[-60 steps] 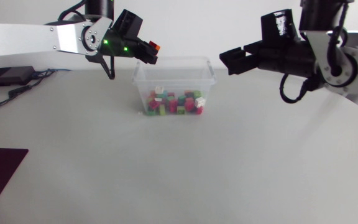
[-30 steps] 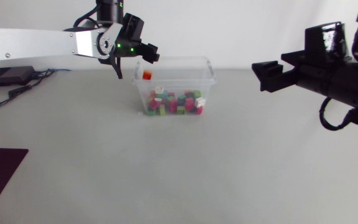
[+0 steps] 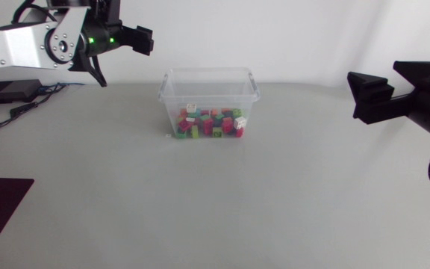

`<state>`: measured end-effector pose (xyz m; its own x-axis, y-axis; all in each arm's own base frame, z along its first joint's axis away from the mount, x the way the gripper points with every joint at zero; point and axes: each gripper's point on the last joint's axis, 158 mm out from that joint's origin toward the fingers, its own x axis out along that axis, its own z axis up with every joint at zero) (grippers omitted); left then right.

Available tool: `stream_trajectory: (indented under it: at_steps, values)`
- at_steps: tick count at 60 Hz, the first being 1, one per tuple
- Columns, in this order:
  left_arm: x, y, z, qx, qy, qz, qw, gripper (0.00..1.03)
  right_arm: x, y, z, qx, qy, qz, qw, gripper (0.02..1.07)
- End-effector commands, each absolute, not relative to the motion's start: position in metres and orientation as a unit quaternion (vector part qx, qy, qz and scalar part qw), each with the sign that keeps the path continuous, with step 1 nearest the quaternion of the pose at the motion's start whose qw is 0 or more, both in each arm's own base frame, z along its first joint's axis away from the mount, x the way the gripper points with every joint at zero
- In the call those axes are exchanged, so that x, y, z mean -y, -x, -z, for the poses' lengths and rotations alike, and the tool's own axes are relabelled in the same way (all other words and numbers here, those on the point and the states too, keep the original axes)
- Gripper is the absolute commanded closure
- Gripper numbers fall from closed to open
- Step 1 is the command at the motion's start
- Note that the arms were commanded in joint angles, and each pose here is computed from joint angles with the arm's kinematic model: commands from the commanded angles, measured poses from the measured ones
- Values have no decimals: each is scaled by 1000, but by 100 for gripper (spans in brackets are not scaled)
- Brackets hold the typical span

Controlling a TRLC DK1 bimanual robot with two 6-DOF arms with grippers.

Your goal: Place the duplo bricks in the container

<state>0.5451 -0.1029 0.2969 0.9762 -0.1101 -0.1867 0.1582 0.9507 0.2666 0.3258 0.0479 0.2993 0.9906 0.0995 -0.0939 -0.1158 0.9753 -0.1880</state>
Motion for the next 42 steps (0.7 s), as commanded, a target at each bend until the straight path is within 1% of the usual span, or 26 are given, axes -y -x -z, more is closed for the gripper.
stream_trajectory:
  at_steps: [1, 13, 20, 23, 28, 42]
  values:
    - [89, -527, -309, -73, -130, 54, 987, 4, -39, -317, -289, -47, 110, -39, 992, 7]
    - [58, -490, -313, -55, -136, 28, 989, 4, -27, -301, -280, -44, 130, -16, 990, 7]
    - [42, -464, -316, -29, -134, 13, 990, 4, -20, -289, -270, -42, 134, -7, 990, 7]
    - [31, -447, -320, -9, -131, 1, 991, 4, -18, -284, -264, -44, 136, -4, 990, 7]
    - [24, -428, -318, 9, -121, -6, 993, 4, -14, -279, -257, -46, 140, 1, 989, 7]
    - [-9, -385, -305, 17, -104, -44, 993, 6, -2, -260, -251, -35, 143, 20, 989, 7]
